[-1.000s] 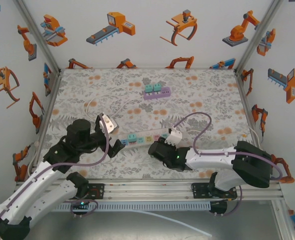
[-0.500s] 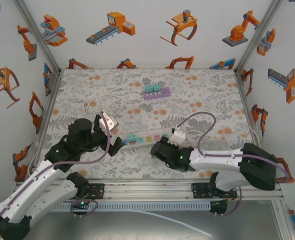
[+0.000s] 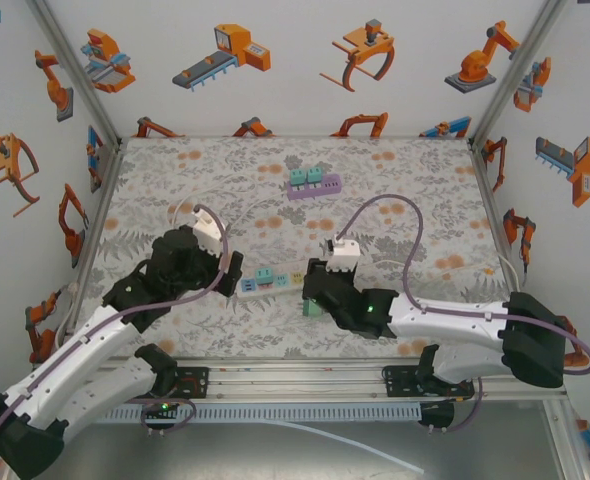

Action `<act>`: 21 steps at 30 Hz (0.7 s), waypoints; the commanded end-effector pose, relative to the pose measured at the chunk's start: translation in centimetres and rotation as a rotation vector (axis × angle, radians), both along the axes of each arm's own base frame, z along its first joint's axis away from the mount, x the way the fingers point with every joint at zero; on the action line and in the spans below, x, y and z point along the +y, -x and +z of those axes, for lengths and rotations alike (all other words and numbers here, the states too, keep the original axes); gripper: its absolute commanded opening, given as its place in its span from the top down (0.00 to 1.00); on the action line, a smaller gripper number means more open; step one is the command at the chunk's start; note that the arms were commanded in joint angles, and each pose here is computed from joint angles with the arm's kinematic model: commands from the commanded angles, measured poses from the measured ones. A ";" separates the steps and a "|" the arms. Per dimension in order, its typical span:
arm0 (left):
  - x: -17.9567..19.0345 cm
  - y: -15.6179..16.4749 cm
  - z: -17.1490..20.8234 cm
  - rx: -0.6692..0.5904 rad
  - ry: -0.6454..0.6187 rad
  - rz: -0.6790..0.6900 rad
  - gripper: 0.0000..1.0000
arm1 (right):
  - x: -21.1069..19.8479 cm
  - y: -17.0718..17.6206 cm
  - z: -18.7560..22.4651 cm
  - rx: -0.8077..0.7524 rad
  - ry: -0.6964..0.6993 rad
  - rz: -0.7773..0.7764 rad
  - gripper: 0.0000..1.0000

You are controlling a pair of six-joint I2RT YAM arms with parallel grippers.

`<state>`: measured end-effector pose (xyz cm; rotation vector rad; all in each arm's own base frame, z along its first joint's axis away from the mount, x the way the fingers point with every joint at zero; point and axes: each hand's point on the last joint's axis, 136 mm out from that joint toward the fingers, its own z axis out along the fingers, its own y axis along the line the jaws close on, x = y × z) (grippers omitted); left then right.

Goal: Pull the plug off the socket

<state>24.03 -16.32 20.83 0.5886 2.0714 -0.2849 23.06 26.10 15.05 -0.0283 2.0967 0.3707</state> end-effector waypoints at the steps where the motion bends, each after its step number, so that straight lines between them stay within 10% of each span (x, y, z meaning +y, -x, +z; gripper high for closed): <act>1: 1.6 -1.2 0.4 0.050 0.088 0.165 0.03 | 2.3 -1.6 4.1 -0.178 0.053 0.133 0.41; 11: 3.5 -2.7 -3.2 0.230 0.193 0.380 0.03 | 8.4 -0.7 4.6 -0.419 0.390 0.732 0.39; 21: 3.5 -3.0 -6.8 0.360 0.265 0.455 0.03 | 10.6 2.6 5.3 -0.577 0.396 1.311 0.39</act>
